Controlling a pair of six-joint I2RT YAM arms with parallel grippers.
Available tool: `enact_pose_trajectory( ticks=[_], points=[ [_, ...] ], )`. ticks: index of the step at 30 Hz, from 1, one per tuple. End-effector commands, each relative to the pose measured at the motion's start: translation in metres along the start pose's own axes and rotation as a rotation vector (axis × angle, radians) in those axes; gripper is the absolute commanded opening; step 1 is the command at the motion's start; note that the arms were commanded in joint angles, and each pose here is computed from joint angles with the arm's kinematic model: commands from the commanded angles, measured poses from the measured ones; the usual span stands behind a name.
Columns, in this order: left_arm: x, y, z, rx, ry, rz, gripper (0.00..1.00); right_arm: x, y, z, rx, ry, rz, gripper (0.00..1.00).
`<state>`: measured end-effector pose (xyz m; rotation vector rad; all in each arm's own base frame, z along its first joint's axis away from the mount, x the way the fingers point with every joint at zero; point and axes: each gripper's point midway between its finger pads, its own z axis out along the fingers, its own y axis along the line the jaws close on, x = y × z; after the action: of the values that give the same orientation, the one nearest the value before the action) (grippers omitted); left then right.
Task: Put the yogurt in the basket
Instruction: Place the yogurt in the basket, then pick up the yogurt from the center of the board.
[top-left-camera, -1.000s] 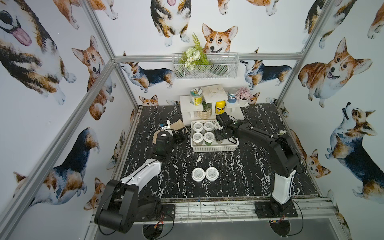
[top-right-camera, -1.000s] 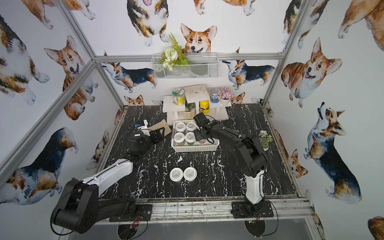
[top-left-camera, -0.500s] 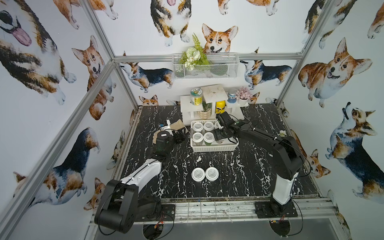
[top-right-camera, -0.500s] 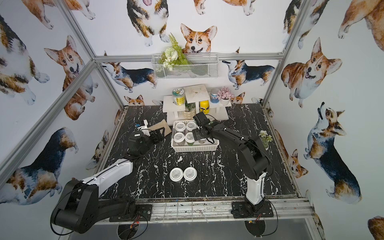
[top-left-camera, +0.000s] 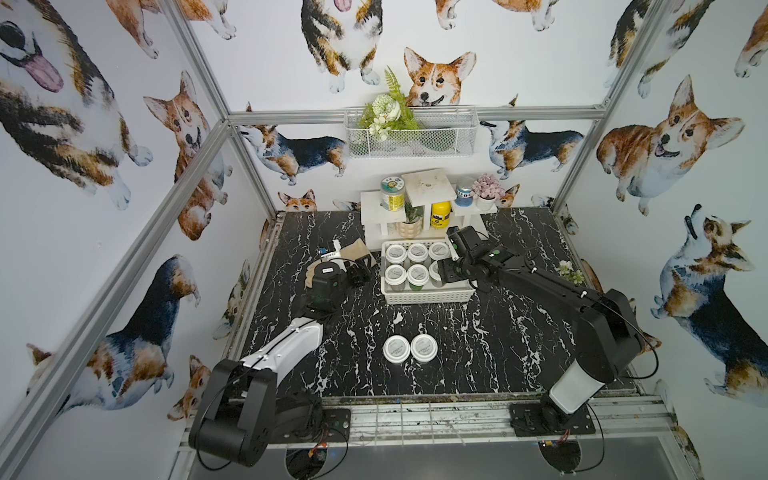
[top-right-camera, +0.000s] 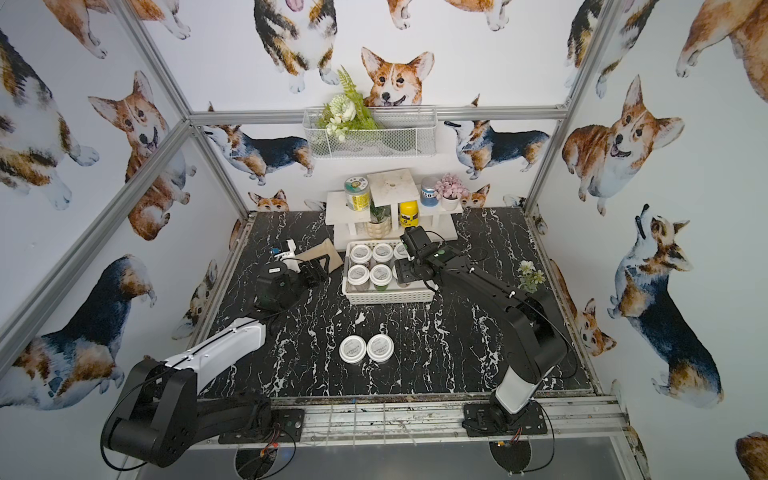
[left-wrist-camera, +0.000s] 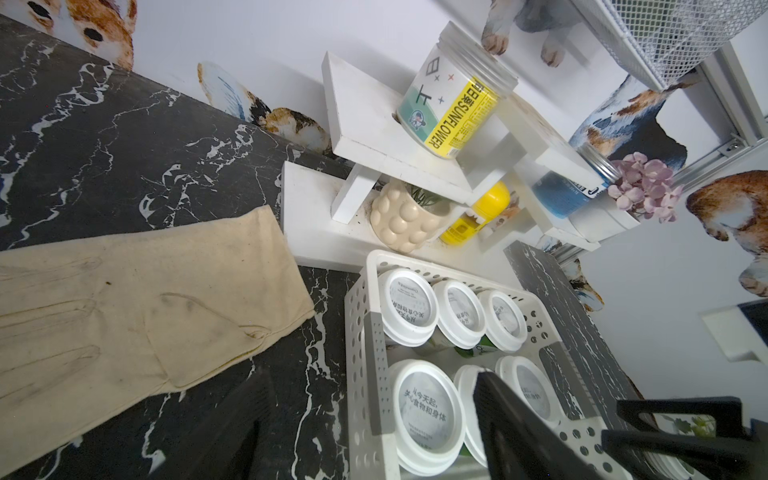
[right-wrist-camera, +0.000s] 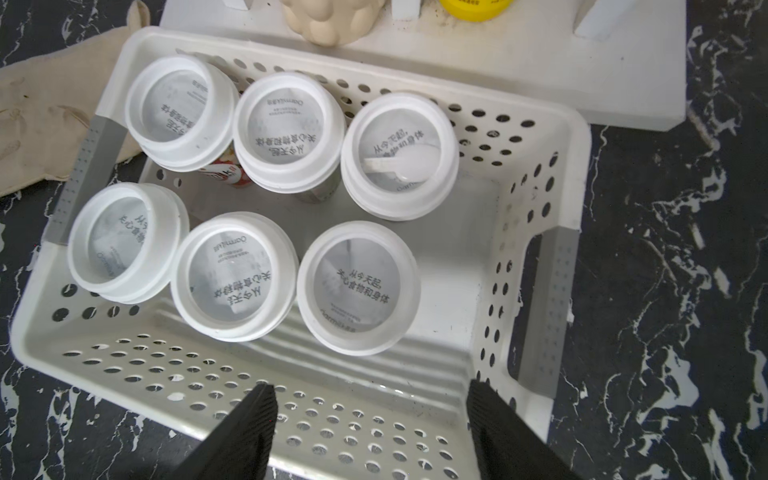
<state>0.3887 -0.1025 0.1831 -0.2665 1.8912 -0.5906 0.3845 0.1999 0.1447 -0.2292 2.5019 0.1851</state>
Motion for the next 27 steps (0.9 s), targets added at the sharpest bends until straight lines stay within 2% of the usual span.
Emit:
enact_pose_trajectory(
  ticks=[1,7,10,15,22,27],
  points=[
    [-0.007,-0.004,0.0,0.014,-0.021,0.006,0.81,-0.009,0.005,-0.002,-0.065,-0.051,0.055,0.74],
    [-0.007,-0.004,0.0,0.014,-0.021,0.006,0.82,-0.004,0.014,-0.012,-0.128,-0.045,0.08,0.73],
    [-0.007,-0.005,0.001,0.016,-0.014,0.008,0.82,0.01,0.011,-0.018,-0.109,-0.056,0.081,0.73],
    [-0.007,-0.006,0.001,0.02,-0.016,0.009,0.81,0.033,0.027,-0.04,-0.129,-0.122,0.045,0.79],
    [-0.008,-0.006,0.0,0.016,-0.018,0.011,0.81,0.066,0.039,-0.063,-0.185,-0.124,0.026,0.84],
    [-0.005,-0.004,0.002,0.006,-0.006,0.01,0.81,0.091,0.049,-0.069,-0.23,-0.08,0.01,0.85]
  ],
)
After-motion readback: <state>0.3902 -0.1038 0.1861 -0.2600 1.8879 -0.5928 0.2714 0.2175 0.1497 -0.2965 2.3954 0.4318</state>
